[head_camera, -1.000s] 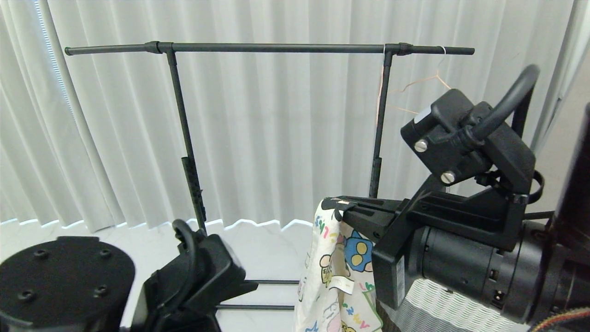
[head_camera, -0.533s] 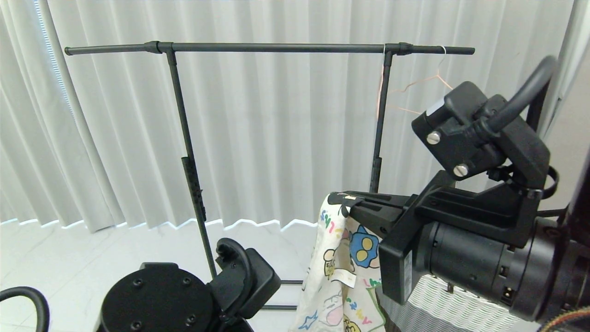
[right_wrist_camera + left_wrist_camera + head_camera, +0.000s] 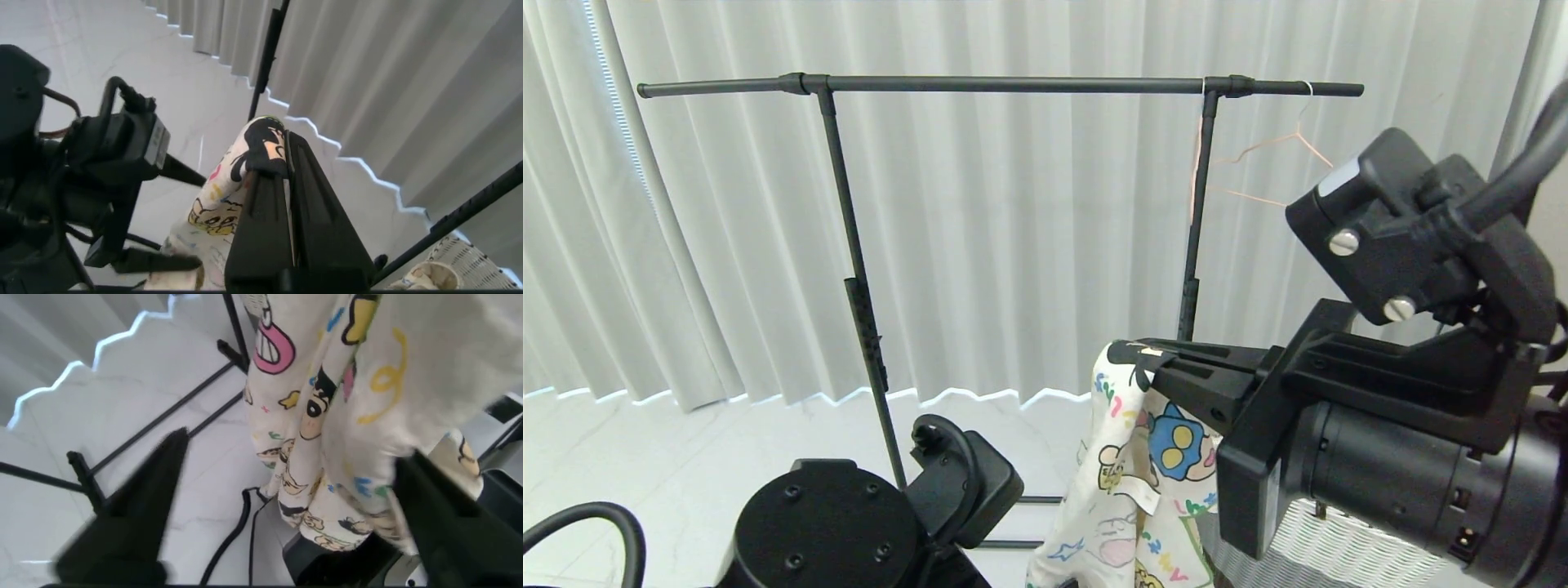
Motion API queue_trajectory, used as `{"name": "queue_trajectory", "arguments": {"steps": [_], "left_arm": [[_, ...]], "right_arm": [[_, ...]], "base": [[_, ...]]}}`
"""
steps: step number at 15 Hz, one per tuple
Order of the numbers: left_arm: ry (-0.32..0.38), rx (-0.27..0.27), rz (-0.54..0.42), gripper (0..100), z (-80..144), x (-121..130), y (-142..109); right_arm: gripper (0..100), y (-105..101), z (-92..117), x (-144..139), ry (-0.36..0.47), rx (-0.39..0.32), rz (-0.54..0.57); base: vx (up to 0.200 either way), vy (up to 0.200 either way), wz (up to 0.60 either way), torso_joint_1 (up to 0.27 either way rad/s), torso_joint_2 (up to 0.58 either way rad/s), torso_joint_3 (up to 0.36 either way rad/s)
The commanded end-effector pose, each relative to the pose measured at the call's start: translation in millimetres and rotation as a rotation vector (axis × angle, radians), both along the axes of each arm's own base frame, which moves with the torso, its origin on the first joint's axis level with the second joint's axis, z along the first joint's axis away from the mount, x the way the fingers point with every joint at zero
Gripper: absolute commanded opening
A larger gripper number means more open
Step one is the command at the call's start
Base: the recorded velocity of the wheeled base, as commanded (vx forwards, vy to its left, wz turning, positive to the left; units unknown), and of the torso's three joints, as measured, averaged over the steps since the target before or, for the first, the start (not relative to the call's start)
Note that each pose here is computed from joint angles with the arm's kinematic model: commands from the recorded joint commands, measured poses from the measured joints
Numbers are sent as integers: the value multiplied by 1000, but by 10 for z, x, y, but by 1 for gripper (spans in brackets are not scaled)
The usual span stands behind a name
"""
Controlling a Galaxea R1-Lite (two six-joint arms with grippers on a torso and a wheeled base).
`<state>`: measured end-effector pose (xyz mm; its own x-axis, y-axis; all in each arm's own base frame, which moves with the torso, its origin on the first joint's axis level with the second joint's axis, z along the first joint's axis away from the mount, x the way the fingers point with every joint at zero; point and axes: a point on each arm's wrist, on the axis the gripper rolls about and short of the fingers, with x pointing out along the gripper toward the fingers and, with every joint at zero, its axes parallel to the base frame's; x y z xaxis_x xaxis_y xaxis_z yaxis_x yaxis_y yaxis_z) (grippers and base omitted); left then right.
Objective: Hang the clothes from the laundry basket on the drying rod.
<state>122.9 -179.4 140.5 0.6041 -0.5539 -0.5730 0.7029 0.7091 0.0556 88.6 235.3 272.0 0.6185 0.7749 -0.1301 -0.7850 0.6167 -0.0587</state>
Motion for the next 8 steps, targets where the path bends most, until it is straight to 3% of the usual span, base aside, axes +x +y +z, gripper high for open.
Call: {"name": "queue_trajectory", "arguments": {"steps": [1, 4, 8], "left_arm": [[1, 15, 12, 0, -28, 14, -10], [-52, 54, 103, 0, -42, 45, -7], [-241, 25, 307, 0, 166, 105, -1]], "right_arm": [[0, -7, 8, -20, -6, 0, 7], [0, -58, -43, -23, -8, -20, -38], [0, -290, -194, -25, -11, -65, -159]], "base": [[0, 0, 0, 0, 0, 0], [0, 0, 0, 0, 0, 0], [0, 0, 0, 0, 0, 0]]}}
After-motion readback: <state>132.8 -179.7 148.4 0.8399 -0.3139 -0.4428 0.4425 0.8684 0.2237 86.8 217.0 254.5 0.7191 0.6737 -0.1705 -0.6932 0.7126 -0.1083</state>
